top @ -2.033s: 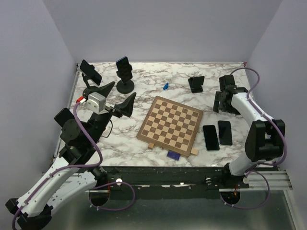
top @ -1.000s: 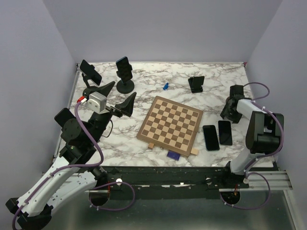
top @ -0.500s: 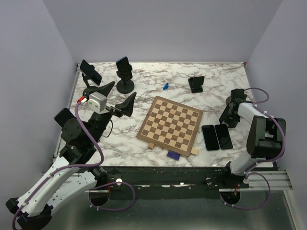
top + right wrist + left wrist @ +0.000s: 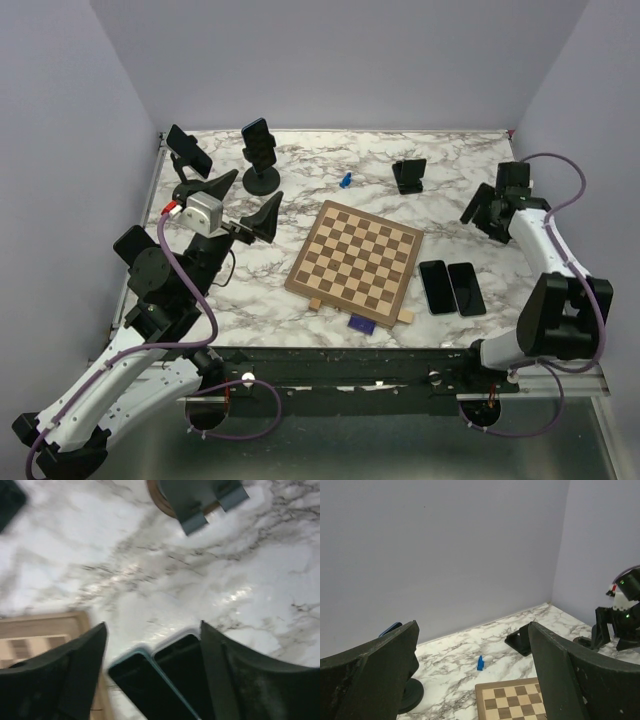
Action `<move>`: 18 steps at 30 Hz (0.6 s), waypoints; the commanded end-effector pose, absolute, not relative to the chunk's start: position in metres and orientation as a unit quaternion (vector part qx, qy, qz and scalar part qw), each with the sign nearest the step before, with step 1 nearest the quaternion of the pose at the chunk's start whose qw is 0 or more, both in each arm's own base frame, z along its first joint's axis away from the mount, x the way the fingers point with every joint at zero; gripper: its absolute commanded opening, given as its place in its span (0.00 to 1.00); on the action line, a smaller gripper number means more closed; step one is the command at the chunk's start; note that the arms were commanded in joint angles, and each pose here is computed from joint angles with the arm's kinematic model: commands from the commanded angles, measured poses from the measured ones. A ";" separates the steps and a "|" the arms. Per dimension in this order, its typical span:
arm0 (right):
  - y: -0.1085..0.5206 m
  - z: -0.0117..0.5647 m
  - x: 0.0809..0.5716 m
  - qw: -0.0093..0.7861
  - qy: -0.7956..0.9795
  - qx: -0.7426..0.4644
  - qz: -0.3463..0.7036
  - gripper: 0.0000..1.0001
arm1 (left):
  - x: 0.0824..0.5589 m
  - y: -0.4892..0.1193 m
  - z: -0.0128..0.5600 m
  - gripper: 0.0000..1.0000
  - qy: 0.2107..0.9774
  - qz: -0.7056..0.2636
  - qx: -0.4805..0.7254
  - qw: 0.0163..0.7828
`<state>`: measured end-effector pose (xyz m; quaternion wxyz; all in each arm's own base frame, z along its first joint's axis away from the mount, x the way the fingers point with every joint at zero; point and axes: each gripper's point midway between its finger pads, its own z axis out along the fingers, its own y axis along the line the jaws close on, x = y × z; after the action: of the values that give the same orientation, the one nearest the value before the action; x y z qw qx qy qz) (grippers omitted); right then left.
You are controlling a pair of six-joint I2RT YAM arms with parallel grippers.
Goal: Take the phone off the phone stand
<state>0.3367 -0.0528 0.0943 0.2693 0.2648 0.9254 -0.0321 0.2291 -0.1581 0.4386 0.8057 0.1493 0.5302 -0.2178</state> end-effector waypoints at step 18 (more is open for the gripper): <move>0.095 0.210 0.387 0.485 0.794 0.097 0.354 1.00 | 0.253 -0.152 0.420 0.98 0.557 -0.161 0.129 0.805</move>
<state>0.3847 0.0538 0.2048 0.4827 0.1560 0.8072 0.3018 0.2461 -0.1518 0.4253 0.8066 0.1355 0.5488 -0.1727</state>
